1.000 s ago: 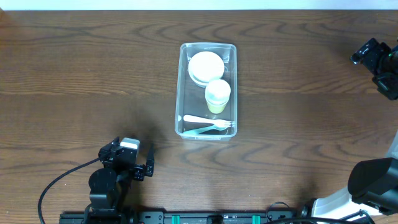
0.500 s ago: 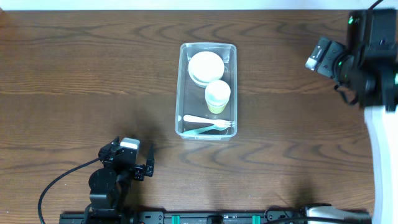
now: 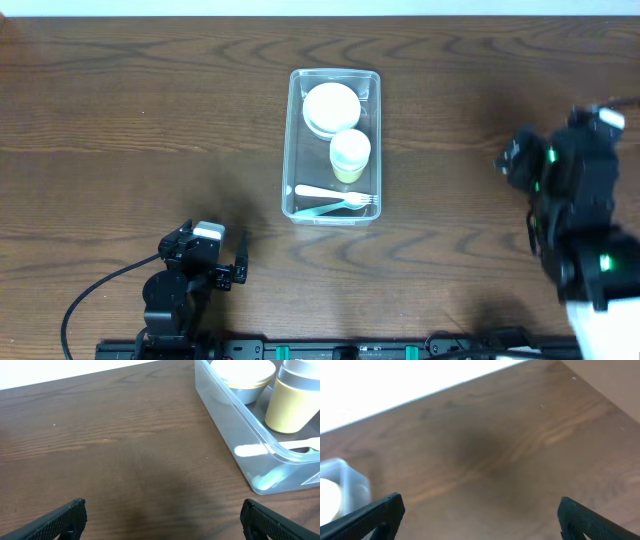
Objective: Pack container
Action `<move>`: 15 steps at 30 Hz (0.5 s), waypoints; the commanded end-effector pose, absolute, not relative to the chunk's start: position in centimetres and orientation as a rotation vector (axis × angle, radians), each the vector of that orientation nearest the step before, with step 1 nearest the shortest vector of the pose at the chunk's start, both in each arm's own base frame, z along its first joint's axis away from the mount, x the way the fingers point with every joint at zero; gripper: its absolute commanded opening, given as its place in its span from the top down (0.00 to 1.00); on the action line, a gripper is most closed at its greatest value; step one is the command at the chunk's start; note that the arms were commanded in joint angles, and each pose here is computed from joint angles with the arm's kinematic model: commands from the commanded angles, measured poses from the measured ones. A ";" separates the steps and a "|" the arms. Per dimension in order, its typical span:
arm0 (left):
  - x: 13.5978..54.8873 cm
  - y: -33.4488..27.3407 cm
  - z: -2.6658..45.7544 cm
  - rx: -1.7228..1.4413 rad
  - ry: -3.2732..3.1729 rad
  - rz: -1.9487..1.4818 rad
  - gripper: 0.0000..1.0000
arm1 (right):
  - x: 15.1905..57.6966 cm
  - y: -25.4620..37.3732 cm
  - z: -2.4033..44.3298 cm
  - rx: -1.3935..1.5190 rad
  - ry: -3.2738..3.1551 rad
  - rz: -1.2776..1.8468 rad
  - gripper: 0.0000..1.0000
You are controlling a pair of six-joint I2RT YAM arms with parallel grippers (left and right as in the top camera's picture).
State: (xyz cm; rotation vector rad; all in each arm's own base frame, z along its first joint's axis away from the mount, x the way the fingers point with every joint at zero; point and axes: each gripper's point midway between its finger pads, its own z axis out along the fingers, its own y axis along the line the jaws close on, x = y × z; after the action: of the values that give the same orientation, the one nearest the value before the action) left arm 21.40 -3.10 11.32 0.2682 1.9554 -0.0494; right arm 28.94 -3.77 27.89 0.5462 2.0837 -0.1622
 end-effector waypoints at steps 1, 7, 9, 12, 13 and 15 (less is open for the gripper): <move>21.4 -3.5 10.7 0.278 1.962 -0.072 0.02 | 26.8 -4.0 25.9 0.432 2.093 -0.174 0.01; 21.4 -3.5 10.7 0.278 1.962 -0.072 0.02 | 25.5 -1.2 23.0 0.073 1.998 -0.086 0.01; 21.4 -3.5 10.7 0.278 1.962 -0.072 0.02 | 24.9 -1.1 21.7 0.068 1.962 -0.077 0.01; 21.4 -3.5 10.7 0.278 1.962 -0.072 0.02 | 23.9 -1.1 19.3 0.111 1.945 -0.047 0.01; 21.4 -3.5 10.7 0.278 1.962 -0.072 0.02 | 23.6 -1.1 18.6 0.128 1.944 -0.036 0.01; 21.4 -3.5 10.7 0.278 1.962 -0.072 0.02 | 23.3 -1.2 17.5 0.146 1.936 -0.024 0.01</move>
State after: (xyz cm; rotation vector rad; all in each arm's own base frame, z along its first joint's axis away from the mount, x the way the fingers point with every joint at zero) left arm 21.40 -3.10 11.31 0.2682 1.9557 -0.0495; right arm 23.60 -1.35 18.48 0.1499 1.9495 -0.0482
